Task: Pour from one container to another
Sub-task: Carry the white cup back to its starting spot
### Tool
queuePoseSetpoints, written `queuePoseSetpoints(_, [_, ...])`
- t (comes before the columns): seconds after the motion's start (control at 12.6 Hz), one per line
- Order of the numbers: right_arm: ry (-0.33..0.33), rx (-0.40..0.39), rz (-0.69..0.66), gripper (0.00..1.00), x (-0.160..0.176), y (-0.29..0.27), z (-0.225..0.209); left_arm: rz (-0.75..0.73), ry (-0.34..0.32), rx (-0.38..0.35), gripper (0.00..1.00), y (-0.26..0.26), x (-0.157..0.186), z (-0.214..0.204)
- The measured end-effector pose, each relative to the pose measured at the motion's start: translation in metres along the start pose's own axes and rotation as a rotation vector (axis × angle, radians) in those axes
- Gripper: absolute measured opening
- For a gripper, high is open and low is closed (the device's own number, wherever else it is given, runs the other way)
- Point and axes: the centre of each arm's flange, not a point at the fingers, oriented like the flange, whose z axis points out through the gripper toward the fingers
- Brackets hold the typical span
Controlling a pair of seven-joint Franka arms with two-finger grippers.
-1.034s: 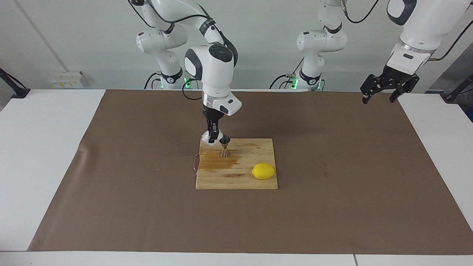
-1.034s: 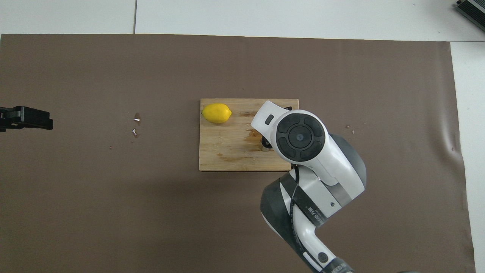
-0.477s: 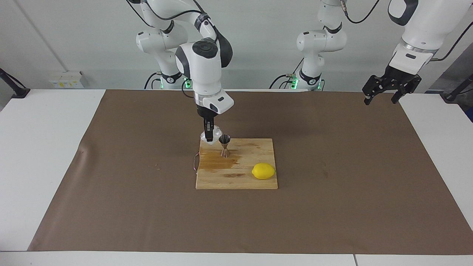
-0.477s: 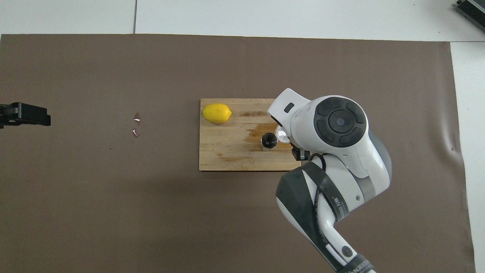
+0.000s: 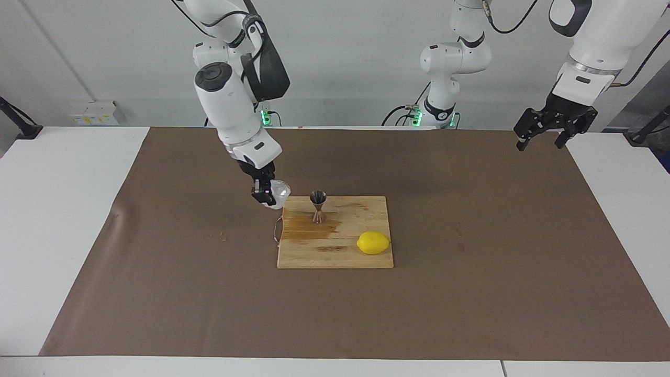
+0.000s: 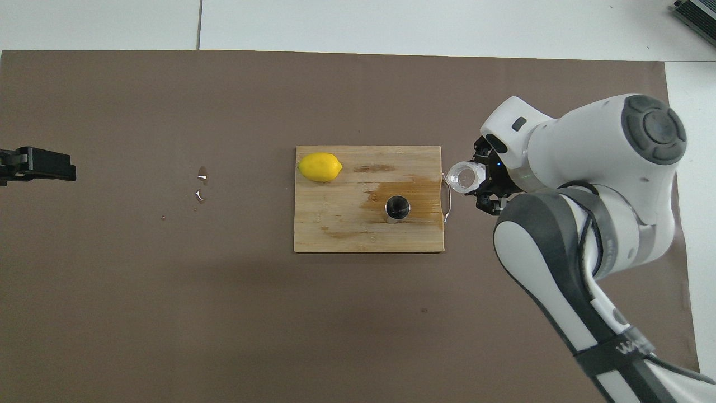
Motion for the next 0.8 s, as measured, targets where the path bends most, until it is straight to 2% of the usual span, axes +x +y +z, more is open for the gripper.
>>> queuePoseSetpoints(0.24, [0.094,0.010,0.021,0.49,-0.074,0.008,0.001,0.014,0.000,0.000,1.00,-0.001,0.000,0.000])
queuePoseSetpoints(0.48, [0.117,0.027,0.063,0.49,-0.160,0.002,0.016,0.033,0.000,0.000,1.00,-0.001,0.000,0.000])
queuePoseSetpoints(0.64, [0.141,0.033,0.079,0.49,-0.194,0.001,0.037,0.041,-0.002,-0.002,1.00,0.003,0.000,0.001])
queuePoseSetpoints(0.8, [0.157,0.010,0.074,0.49,-0.212,0.005,0.061,0.058,-0.004,-0.003,1.00,0.012,-0.001,0.002])
